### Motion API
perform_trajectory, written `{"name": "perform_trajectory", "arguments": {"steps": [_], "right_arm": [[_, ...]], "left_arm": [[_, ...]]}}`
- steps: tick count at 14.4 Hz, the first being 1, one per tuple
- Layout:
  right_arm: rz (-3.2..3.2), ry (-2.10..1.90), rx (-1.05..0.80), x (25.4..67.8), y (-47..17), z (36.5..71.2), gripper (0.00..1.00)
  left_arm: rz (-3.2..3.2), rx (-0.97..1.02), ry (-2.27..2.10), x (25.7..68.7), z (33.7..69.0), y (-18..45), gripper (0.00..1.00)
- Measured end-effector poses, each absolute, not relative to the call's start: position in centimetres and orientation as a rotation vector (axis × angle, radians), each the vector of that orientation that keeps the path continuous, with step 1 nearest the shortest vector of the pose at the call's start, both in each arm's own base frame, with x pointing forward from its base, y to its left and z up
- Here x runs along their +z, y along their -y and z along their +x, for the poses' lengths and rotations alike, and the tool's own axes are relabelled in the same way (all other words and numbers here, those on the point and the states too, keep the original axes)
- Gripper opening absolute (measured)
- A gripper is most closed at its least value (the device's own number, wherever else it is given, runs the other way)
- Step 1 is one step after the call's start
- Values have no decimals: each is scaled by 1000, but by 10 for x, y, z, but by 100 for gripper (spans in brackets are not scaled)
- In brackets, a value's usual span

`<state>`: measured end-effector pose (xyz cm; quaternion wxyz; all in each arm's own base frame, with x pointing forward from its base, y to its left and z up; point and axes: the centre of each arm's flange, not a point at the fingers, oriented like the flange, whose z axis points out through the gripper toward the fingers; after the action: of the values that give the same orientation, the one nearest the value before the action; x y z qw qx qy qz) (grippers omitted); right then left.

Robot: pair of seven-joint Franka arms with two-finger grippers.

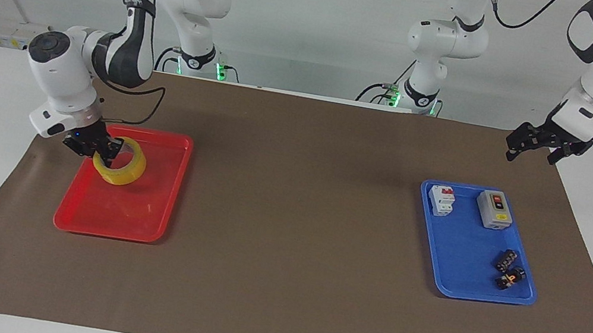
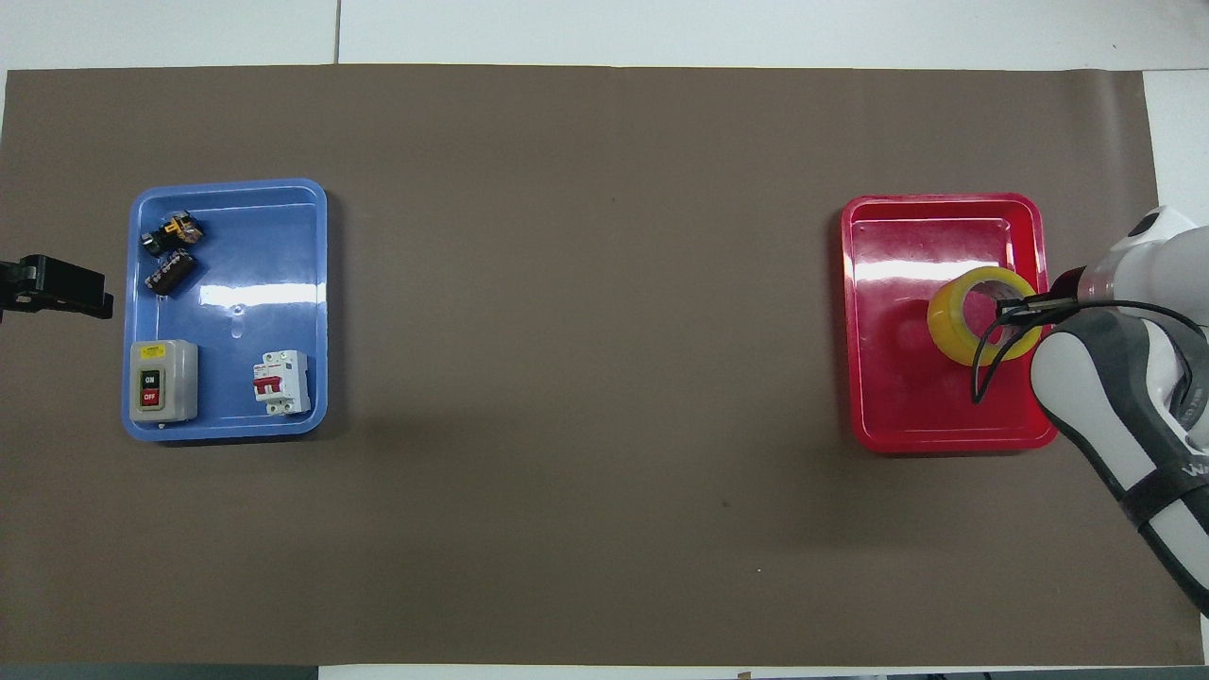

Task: Place and move tape with both arms
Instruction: 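Carry the tape with the right gripper into the red tray, then release the tape in the red tray and withdraw the right gripper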

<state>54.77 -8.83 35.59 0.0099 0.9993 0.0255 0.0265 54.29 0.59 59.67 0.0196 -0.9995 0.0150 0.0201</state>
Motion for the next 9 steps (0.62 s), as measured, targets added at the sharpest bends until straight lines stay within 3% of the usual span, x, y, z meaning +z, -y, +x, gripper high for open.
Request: {"name": "perform_trajectory", "arguments": {"steps": [9], "right_arm": [[3115,-76,131,313,80,543,22]], "left_arm": [[-3101,62,-47,597,543,-6,100]]}}
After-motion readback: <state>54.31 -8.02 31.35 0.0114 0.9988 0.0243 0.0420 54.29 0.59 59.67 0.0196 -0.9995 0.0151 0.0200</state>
